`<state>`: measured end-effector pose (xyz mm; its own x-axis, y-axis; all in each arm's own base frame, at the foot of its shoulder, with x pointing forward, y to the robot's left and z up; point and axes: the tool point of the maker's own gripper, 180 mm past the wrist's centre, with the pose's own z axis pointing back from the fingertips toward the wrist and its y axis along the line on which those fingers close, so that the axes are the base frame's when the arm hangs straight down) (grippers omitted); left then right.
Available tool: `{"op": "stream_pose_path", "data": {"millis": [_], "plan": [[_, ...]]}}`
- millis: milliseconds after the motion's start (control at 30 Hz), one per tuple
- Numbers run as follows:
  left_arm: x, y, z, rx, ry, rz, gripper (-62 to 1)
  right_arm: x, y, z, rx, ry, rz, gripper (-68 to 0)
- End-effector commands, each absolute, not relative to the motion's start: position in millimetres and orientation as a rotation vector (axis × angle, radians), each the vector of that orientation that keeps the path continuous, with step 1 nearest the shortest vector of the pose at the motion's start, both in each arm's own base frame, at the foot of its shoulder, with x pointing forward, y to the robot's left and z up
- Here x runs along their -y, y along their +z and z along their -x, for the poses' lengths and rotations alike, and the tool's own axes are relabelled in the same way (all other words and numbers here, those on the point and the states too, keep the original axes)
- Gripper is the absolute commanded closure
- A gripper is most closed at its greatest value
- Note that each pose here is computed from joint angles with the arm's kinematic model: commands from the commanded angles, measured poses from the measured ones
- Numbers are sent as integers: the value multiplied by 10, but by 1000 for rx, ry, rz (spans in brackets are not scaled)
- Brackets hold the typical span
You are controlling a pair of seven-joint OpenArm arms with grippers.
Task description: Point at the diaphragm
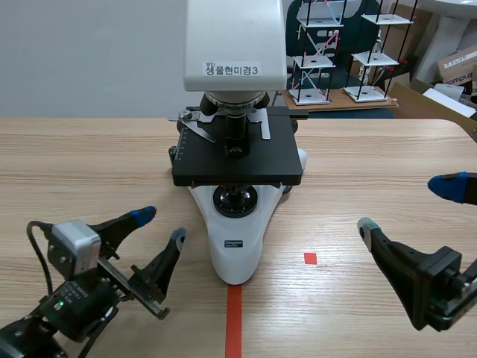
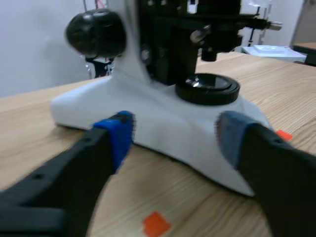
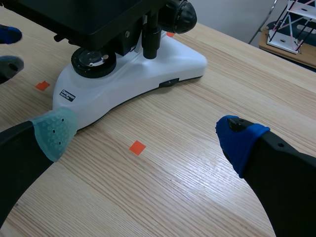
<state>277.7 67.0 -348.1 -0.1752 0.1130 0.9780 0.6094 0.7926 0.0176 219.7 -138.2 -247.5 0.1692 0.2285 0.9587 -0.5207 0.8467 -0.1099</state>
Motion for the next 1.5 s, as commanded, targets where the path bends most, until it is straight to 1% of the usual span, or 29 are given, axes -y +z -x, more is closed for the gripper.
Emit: {"op": "stream_pose_path", "data": {"millis": [0,67,100,133,200,533,967,1467], "plan": [[-624,-3437,-2770,1732,-495,581,-232,1391,-2382,-2249,1335,543,-263,-617],[-596,-3452,-2777,1724,-493,580,-123,1391,-2382,-2249,1335,543,-263,-617],[-586,-3454,-2780,1726,-494,575,-86,1391,-2383,-2249,1334,543,-263,-617],[-580,-3451,-2783,1732,-495,565,-61,1391,-2383,-2249,1334,543,-263,-617],[-568,-3426,-2782,1750,-491,563,-40,1391,-2382,-2249,1335,543,-263,-617],[-584,-3266,-2753,1841,-463,583,-40,1391,-2383,-2249,1334,543,-263,-617],[-564,-3353,-2722,1800,-463,578,-40,1391,-2383,-2249,1334,543,-263,-617],[-566,-3352,-2722,1801,-463,578,-40,1391,-2383,-2249,1334,543,-263,-617]]}}
